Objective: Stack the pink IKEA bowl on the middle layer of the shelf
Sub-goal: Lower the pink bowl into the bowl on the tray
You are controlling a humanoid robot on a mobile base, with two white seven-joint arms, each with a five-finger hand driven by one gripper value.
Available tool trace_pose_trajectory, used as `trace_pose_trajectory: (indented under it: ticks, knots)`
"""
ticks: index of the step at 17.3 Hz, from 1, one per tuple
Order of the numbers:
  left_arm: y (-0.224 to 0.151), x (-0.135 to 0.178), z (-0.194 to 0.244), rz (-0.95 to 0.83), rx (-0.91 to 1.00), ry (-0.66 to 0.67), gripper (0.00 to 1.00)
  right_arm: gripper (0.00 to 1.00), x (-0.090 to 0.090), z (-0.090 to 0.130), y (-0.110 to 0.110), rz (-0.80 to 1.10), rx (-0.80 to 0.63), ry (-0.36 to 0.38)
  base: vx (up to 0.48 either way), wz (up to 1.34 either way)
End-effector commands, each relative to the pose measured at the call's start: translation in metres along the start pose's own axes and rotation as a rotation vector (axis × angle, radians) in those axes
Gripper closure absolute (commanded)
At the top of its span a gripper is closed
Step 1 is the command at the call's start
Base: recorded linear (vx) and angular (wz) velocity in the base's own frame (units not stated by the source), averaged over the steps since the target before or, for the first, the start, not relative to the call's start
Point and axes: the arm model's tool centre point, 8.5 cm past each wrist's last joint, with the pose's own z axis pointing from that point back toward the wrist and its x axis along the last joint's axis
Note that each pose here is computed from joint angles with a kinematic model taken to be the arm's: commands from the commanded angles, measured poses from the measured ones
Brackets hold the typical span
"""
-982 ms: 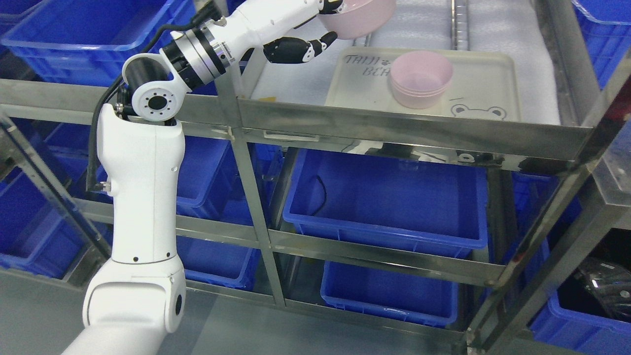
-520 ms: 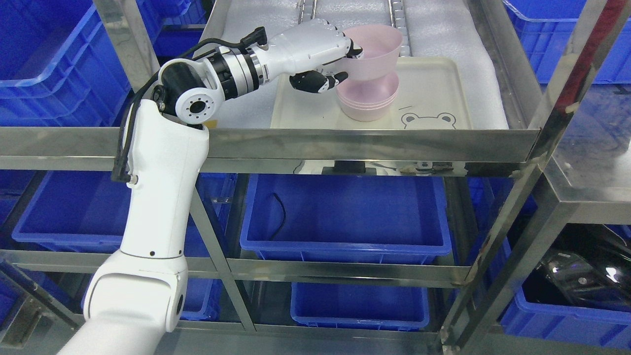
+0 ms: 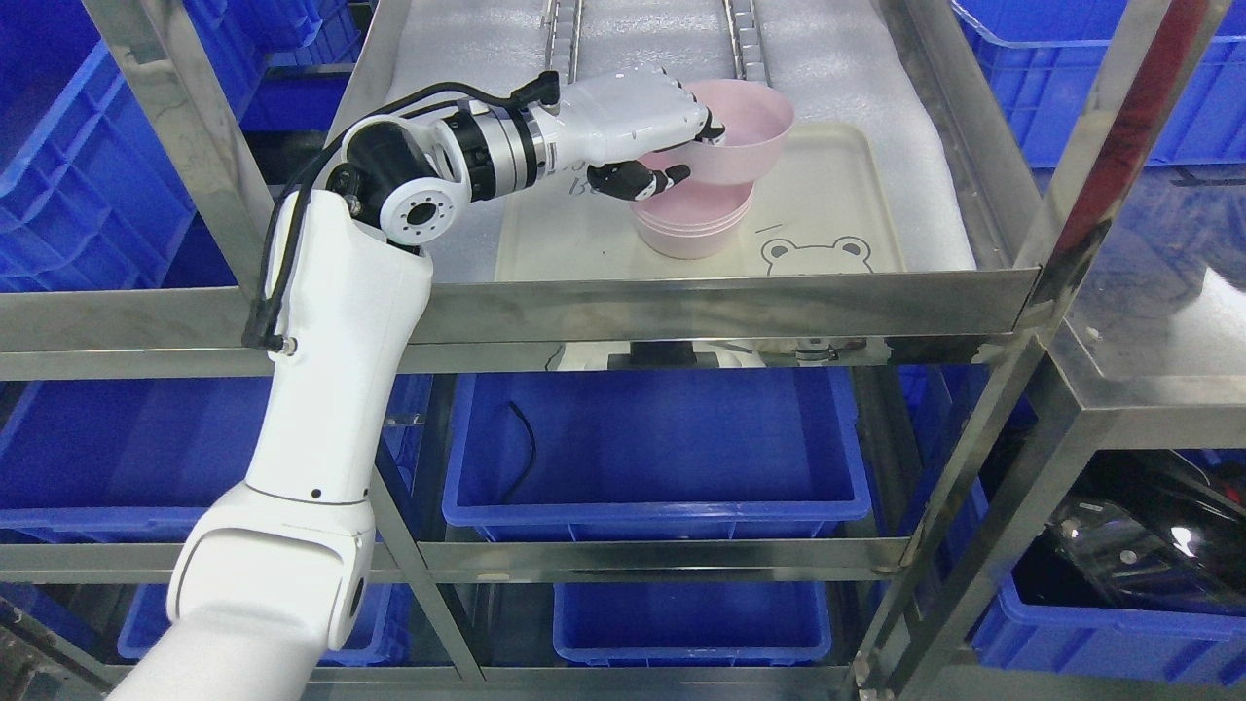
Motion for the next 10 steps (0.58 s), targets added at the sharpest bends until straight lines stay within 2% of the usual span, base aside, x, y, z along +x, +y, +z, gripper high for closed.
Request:
trace_pose_trajectory:
  ticks: [1, 5, 10]
  knots:
    - [0.004, 0.001, 0.016, -0.080, -0.019, 0.022, 0.96, 0.00, -0.009, 0.000, -0.010, 0.002, -0.017, 0.006, 0.020, -0.01]
    - [0.005, -0.007, 0.043, -0.089, 0.025, 0.063, 0.95, 0.00, -0.009, 0.000, -0.010, 0.002, -0.017, 0.006, 0.000, 0.00]
    - [-0.016, 0.000, 0.036, -0.070, -0.003, 0.034, 0.95, 0.00, -0.009, 0.000, -0.010, 0.002, -0.017, 0.006, 0.000, 0.00]
